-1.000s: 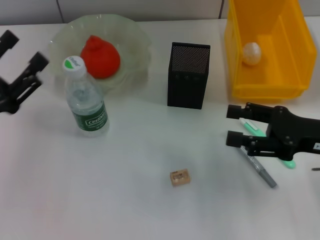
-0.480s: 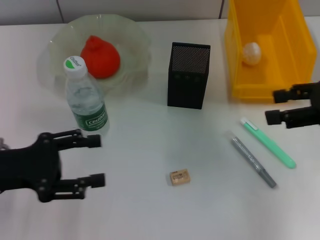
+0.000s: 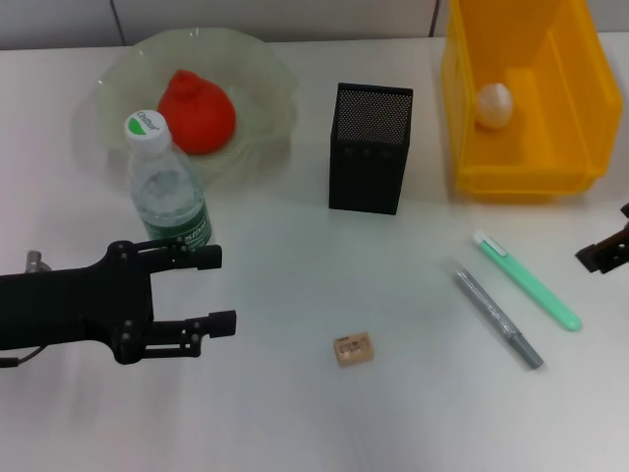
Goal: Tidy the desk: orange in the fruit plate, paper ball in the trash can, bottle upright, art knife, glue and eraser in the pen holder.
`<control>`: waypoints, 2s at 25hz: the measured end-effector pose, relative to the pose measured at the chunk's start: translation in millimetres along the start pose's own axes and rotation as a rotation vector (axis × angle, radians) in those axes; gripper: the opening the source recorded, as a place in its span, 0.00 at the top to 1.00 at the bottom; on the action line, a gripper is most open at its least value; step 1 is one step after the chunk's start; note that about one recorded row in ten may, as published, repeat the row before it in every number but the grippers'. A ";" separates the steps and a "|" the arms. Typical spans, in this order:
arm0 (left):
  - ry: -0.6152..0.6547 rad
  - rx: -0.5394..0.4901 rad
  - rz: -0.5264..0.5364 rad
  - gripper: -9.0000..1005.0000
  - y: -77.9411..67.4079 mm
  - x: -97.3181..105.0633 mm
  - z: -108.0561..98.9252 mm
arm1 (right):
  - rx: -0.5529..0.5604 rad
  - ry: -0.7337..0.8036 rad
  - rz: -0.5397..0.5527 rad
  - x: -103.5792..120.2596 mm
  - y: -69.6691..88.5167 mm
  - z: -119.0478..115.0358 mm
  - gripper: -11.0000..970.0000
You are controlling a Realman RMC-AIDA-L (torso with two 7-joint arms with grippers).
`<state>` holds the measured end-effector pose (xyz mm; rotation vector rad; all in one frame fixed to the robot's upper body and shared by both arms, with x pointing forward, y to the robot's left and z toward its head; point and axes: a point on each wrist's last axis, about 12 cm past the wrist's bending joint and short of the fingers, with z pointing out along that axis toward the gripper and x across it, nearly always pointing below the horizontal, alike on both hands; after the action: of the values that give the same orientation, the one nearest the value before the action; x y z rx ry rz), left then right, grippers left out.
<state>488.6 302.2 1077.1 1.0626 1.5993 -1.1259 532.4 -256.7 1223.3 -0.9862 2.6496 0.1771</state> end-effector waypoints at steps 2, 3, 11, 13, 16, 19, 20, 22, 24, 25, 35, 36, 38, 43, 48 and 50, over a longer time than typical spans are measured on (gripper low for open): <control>0.006 -0.007 -0.004 0.22 0.9 1.4 2.1 | 0.011 0.011 0.014 -6.5 1.6 12.8 0.16; 0.008 -0.010 -0.006 0.22 1.2 2.0 3.4 | 0.014 0.008 0.027 -9.2 1.1 19.7 0.16; 0.013 -0.025 -0.025 0.22 2.2 5.1 8.5 | 0.003 -0.004 0.083 -26.6 -9.8 72.8 0.16; 0.015 -0.033 -0.033 0.22 2.3 6.5 9.2 | 0.004 0.001 0.067 -31.2 -8.2 85.5 0.16; 0.014 -0.038 -0.039 0.22 1.7 8.1 10.9 | 0.004 0.012 0.052 -36.1 -7.6 100.4 0.17; 0.014 -0.043 -0.043 0.22 1.1 9.6 11.5 | 0.000 0.029 0.031 -41.0 -6.3 111.6 0.23; 0.016 -0.047 -0.044 0.22 1.2 10.1 11.6 | 0.000 0.033 0.024 -42.1 -5.8 115.0 0.25; 0.018 -0.052 -0.046 0.22 1.3 11.0 11.7 | 0.004 0.037 0.008 -44.6 -4.7 119.7 0.31; 0.019 -0.054 -0.048 0.22 1.1 11.7 12.2 | 0.008 0.037 -0.008 -46.5 -4.0 122.3 0.39; 0.019 -0.054 -0.049 0.22 1.0 12.1 12.5 | 0.009 0.037 -0.012 -47.2 -3.9 122.6 0.43; 0.025 -0.068 -0.060 0.22 1.3 15.2 13.1 | 0.004 0.037 -0.027 -50.9 -3.2 126.3 0.78; 0.026 -0.069 -0.061 0.22 1.4 15.5 13.1 | 0.004 0.026 -0.028 -51.5 -3.0 122.5 0.80; 0.028 -0.071 -0.061 0.22 1.8 15.5 12.6 | -0.003 -0.002 -0.029 -52.6 -2.1 112.3 0.82; 0.029 -0.073 -0.062 0.22 1.4 16.0 11.9 | -0.079 -0.158 -0.003 -52.1 -8.6 64.5 0.82; 0.029 -0.074 -0.062 0.22 1.0 16.6 11.3 | -0.253 -0.423 0.071 -48.6 -24.2 31.6 0.82; 0.028 -0.076 -0.062 0.22 0.5 17.2 11.0 | -0.383 -0.593 0.131 -45.5 -34.4 28.6 0.81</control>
<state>486.9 294.3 1058.3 0.9899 1.6939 -1.0865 594.5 -248.3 1210.9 -0.7117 2.1593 0.8857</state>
